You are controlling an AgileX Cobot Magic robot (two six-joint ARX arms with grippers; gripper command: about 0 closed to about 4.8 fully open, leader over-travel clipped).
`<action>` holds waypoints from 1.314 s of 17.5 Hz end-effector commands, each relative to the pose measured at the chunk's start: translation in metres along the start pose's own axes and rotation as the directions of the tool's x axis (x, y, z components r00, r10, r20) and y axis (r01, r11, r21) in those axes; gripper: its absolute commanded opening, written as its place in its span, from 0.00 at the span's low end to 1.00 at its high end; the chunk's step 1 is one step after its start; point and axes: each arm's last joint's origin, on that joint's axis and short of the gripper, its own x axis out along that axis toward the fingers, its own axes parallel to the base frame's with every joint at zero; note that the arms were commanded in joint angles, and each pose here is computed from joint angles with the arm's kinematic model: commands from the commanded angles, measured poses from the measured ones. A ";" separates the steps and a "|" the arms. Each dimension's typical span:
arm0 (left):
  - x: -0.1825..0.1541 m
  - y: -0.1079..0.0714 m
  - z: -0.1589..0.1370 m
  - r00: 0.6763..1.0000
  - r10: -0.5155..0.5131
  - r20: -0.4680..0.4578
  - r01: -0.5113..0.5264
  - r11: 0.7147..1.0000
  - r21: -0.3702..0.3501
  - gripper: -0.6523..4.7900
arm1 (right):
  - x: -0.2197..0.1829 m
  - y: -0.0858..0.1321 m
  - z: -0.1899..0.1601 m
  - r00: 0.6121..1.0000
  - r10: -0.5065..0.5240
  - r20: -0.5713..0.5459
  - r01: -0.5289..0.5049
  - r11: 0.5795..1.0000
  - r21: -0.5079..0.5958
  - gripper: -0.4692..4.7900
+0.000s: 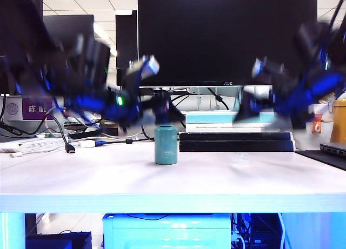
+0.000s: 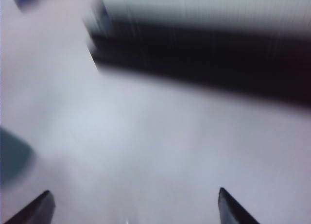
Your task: Pick up the sprayer with the left hand and remove the lid with the right hand then place it on the table.
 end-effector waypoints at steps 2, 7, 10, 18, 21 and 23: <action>-0.038 0.002 0.061 0.996 0.091 0.006 -0.091 0.991 0.096 1.00 | -0.042 0.021 0.050 0.979 0.027 0.200 -0.019 0.999 -0.041 0.90; -0.150 -0.031 0.163 0.973 0.211 0.090 -0.228 0.933 0.277 0.85 | -0.138 0.060 0.100 0.911 0.066 0.407 -0.021 0.993 -0.114 0.51; -0.235 -0.065 0.189 0.856 0.433 0.282 -0.505 0.816 0.281 0.61 | -0.200 0.080 0.110 0.842 -0.008 0.540 0.124 0.976 -0.180 0.12; -0.297 -0.095 0.069 0.711 0.662 0.238 -0.693 0.716 0.080 0.38 | -0.250 0.088 -0.022 0.776 -0.171 0.608 0.254 0.966 -0.053 0.08; -0.286 -0.092 0.030 0.756 0.643 0.124 -0.654 0.751 0.088 0.26 | -0.227 0.074 -0.076 0.831 -0.196 0.521 0.223 0.975 0.013 0.08; -0.280 -0.093 0.010 0.813 0.578 0.069 -0.582 0.808 0.085 0.24 | -0.214 0.066 -0.106 0.857 -0.226 0.463 0.223 0.973 0.062 0.08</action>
